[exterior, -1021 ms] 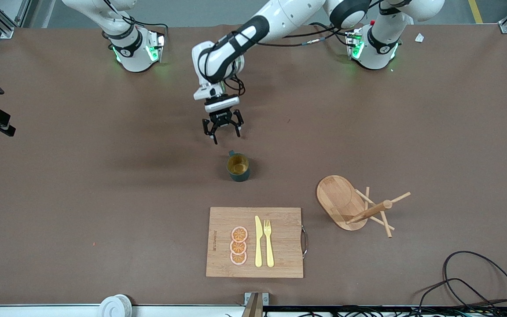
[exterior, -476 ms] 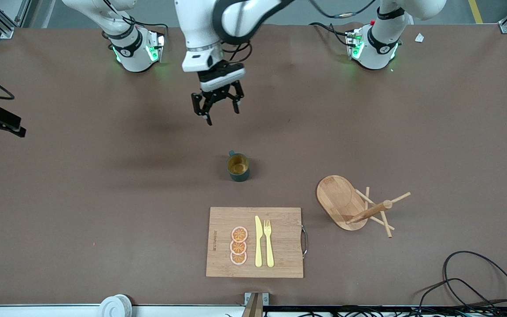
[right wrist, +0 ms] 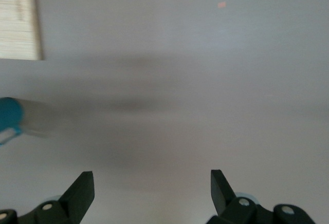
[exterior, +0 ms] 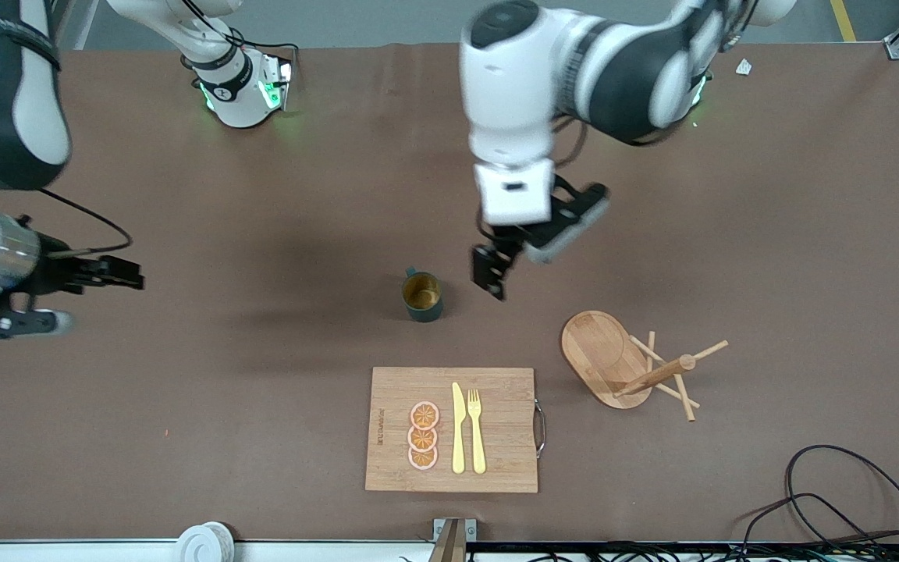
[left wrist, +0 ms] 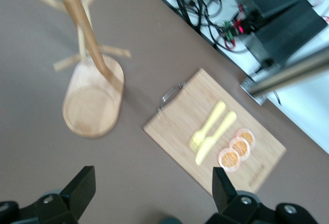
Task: Transfer cup from left to right arm and place
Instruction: 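Raise the left gripper away while the right gripper reaches toward the mug, then grasp the teal mug rim with the right gripper while the left gripper retracts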
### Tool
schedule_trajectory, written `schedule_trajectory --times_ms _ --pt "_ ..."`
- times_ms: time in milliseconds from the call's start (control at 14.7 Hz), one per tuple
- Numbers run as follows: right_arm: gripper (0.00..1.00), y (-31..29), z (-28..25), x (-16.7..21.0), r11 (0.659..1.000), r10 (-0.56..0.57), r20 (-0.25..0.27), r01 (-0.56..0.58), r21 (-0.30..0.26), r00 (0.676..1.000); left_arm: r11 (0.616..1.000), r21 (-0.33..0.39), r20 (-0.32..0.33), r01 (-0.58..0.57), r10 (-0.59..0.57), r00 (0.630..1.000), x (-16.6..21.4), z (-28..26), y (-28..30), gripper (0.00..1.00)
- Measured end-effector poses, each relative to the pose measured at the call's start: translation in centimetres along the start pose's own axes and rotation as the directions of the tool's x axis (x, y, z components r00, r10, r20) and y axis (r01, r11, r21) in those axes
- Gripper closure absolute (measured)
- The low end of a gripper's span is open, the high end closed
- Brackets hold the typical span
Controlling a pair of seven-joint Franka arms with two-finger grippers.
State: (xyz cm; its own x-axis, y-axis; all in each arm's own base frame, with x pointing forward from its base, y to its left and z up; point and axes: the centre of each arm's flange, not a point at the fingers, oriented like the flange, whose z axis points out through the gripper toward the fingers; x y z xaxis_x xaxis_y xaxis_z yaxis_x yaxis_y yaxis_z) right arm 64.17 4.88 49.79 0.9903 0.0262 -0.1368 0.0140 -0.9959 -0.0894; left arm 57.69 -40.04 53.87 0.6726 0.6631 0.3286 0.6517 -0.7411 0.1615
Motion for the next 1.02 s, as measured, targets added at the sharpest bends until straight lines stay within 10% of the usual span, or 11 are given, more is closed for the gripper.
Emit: schedule_trajectory --times_ms 681,1021 --pt "0.00 -24.3 13.3 0.7 0.853 0.521 -0.022 -0.521 0.022 0.853 0.982 0.095 0.104 -0.166 0.156 0.982 24.1 -0.8 -14.0 0.00" --pt "0.00 -34.0 21.0 -1.3 0.773 0.634 -0.056 -0.631 0.068 0.771 0.889 0.000 0.268 -0.458 0.442 0.856 28.5 -4.0 -21.0 0.00"
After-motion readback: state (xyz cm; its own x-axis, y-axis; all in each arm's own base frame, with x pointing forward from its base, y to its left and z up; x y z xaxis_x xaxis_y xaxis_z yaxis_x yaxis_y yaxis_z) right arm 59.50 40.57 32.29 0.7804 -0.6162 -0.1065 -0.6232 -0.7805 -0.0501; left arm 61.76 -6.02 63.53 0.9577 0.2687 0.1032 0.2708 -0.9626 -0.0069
